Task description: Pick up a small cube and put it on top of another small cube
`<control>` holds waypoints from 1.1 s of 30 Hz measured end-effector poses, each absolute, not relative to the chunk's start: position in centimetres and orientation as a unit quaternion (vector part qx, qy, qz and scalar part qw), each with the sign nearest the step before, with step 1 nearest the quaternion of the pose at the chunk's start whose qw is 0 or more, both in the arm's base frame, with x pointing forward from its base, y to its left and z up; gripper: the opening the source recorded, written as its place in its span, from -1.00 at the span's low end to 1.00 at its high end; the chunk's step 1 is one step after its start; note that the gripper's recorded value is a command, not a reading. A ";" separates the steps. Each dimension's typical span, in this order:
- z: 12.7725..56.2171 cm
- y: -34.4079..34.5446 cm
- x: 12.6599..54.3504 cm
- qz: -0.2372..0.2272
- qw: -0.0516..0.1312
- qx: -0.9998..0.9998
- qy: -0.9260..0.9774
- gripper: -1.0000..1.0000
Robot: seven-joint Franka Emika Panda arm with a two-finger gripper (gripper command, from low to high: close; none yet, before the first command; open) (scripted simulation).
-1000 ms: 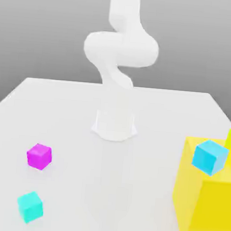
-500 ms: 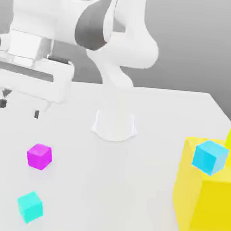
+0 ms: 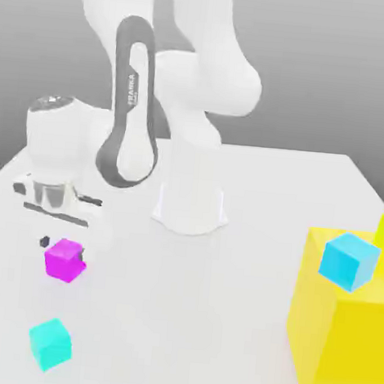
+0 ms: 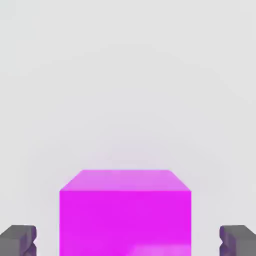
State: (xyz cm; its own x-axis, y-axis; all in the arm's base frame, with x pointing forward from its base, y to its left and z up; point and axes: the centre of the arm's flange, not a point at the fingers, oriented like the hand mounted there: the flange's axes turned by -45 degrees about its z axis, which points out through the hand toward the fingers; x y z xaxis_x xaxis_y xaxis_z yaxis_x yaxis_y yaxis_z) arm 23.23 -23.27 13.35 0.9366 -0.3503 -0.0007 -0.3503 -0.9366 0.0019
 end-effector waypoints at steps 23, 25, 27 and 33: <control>26.7 -13.7 37.2 0.007 0.000 0.999 -0.048 -1.00; 28.9 -9.4 40.1 0.008 -0.001 1.000 -0.010 -1.00; 31.1 -4.6 42.3 0.009 -0.002 1.000 0.028 -1.00; 37.4 10.3 44.0 0.008 -0.007 0.991 0.132 -1.00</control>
